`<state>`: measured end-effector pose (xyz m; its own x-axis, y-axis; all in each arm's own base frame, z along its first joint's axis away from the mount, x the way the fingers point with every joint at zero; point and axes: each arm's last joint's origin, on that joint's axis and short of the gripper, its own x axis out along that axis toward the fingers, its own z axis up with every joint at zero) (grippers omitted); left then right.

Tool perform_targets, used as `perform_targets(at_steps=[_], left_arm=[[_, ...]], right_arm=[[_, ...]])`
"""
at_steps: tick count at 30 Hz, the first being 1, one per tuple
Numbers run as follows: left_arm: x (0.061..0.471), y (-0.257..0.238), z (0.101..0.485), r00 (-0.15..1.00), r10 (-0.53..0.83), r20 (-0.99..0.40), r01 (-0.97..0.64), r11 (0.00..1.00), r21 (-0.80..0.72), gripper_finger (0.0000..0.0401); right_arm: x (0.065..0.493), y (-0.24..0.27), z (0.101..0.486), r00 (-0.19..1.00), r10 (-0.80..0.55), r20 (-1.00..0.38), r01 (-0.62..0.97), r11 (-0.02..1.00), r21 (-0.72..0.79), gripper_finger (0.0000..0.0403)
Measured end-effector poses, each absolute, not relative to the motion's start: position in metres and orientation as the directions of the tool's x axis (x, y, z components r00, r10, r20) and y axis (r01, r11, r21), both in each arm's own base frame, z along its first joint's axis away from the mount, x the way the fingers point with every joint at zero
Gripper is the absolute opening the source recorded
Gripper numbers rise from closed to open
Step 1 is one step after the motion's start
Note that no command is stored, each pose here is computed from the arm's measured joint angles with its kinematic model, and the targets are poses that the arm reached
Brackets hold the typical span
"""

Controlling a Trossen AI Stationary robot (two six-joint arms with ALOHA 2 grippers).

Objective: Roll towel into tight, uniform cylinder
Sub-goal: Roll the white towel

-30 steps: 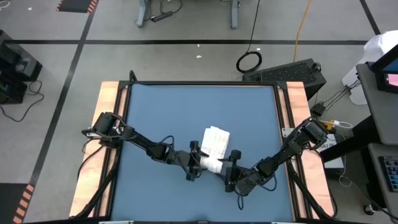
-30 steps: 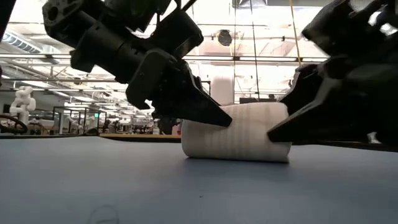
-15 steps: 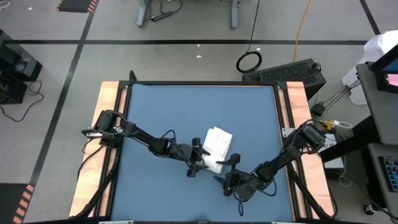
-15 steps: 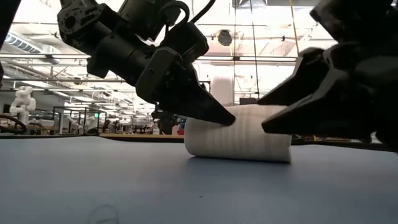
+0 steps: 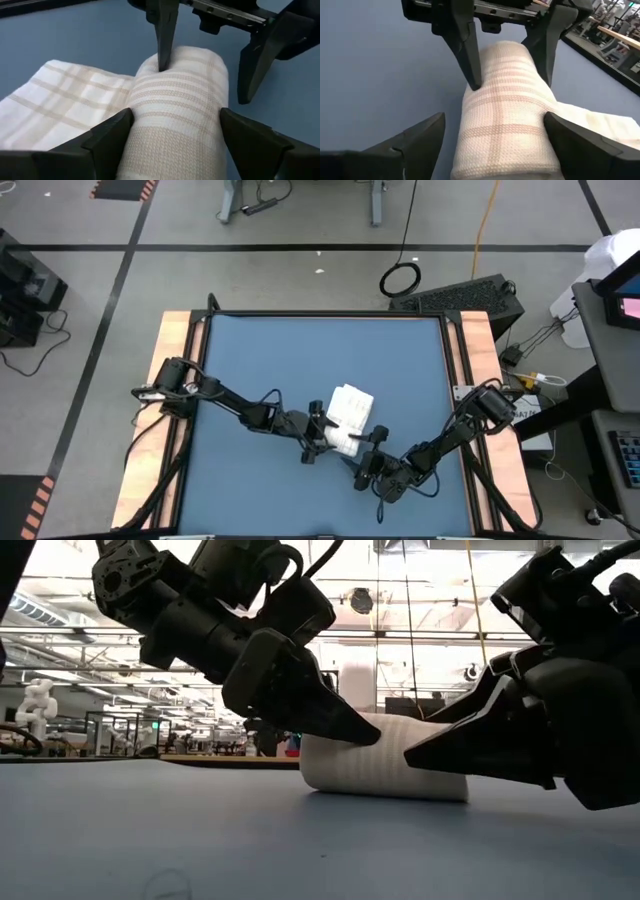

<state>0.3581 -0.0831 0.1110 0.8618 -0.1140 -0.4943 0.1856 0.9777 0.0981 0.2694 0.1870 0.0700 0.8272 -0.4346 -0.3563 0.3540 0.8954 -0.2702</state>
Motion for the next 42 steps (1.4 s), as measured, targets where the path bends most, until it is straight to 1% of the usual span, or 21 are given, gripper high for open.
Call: perform_targets(at_steps=[4,11,19,28,32,36,42], left_arm=[[0.357,-0.083,0.120,0.870,-0.109,-0.482,0.198,0.971,0.138,0.0301],[0.351,-0.081,0.136,0.861,-0.095,-0.500,0.220,0.956,0.197,0.0301],[0.352,-0.081,0.132,0.853,-0.112,-0.510,0.261,0.937,0.232,0.0301],[0.356,-0.074,0.112,0.830,-0.093,-0.550,0.254,0.941,0.224,0.0301],[0.356,-0.071,0.111,0.819,-0.122,-0.561,0.276,0.940,0.198,0.0301],[0.356,-0.066,0.109,0.800,-0.170,-0.576,0.298,0.945,0.135,0.0301],[0.355,-0.061,0.106,0.780,-0.174,-0.601,0.294,0.950,0.108,0.0301]], right_arm=[[0.269,0.187,0.070,0.826,-0.439,-0.354,0.361,0.894,-0.266,0.0321],[0.269,0.186,0.068,0.820,-0.445,-0.360,0.382,0.894,-0.233,0.0320],[0.269,0.184,0.068,0.816,-0.451,-0.361,0.397,0.892,-0.216,0.0324],[0.270,0.183,0.068,0.818,-0.452,-0.356,0.395,0.891,-0.223,0.0325],[0.271,0.185,0.070,0.825,-0.451,-0.342,0.390,0.891,-0.234,0.0325],[0.270,0.187,0.073,0.830,-0.446,-0.335,0.371,0.890,-0.266,0.0325],[0.272,0.193,0.079,0.840,-0.431,-0.330,0.307,0.878,-0.367,0.0325]])
